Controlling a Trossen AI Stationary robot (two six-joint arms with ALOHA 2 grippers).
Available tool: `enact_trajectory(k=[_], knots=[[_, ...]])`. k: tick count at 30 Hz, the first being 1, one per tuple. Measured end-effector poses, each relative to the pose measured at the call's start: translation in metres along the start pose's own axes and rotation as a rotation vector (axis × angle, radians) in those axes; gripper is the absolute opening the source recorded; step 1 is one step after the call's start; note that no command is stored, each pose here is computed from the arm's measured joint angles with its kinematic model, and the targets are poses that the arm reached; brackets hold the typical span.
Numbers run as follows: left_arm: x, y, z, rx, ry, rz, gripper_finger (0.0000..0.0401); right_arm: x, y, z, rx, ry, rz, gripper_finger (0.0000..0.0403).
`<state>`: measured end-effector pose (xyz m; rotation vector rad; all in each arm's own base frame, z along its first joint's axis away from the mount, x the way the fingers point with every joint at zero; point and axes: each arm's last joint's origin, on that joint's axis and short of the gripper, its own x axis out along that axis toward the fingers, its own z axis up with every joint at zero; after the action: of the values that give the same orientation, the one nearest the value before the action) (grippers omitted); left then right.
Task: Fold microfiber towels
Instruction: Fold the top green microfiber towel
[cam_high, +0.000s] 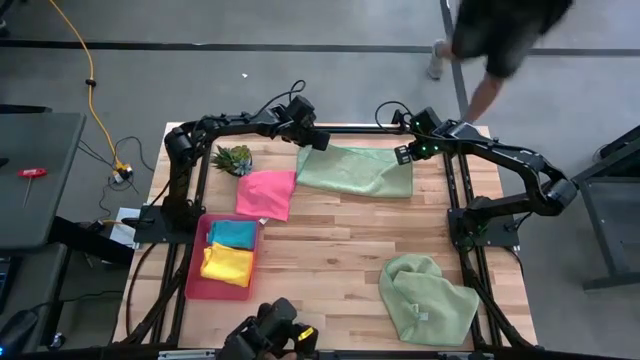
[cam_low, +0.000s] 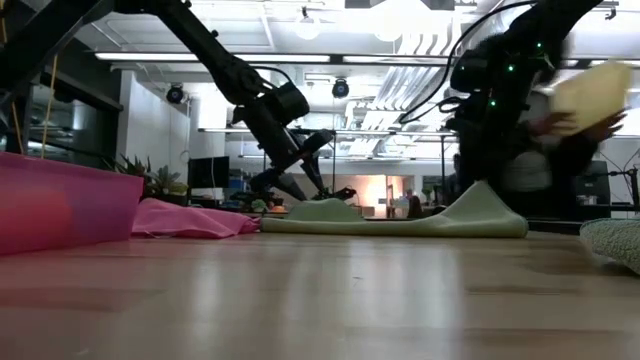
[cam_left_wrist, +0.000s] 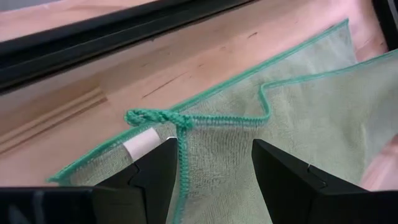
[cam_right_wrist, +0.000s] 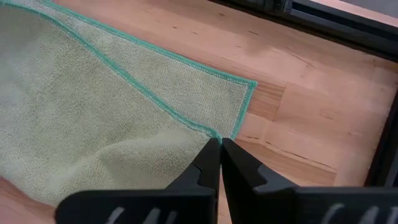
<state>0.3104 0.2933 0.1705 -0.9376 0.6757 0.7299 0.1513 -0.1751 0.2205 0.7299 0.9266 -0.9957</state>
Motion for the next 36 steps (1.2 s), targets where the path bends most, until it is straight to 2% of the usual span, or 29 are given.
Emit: enact_trajectory(k=[4, 7, 21, 27, 36], knots=[[0.000, 0.000, 0.000, 0.019, -0.003, -0.002, 0.0192, 0.000, 0.000, 0.000, 0.000, 0.002, 0.007, 0.0000], [0.001, -0.002, -0.001, 0.038, -0.009, 0.011, 0.0173, 0.000, 0.000, 0.000, 0.000, 0.002, 0.007, 0.0000], [0.002, -0.006, -0.003, 0.094, -0.021, 0.034, 0.0006, 0.000, 0.001, 0.001, -0.005, -0.008, 0.010, 0.0000], [-0.004, -0.014, -0.005, 0.132, -0.030, 0.042, 0.0001, 0.000, 0.001, 0.001, -0.009, -0.009, 0.010, 0.0000], [-0.042, -0.024, -0.001, 0.169, -0.053, 0.049, 0.0000, 0.000, 0.001, 0.001, -0.026, -0.013, 0.011, 0.0000]])
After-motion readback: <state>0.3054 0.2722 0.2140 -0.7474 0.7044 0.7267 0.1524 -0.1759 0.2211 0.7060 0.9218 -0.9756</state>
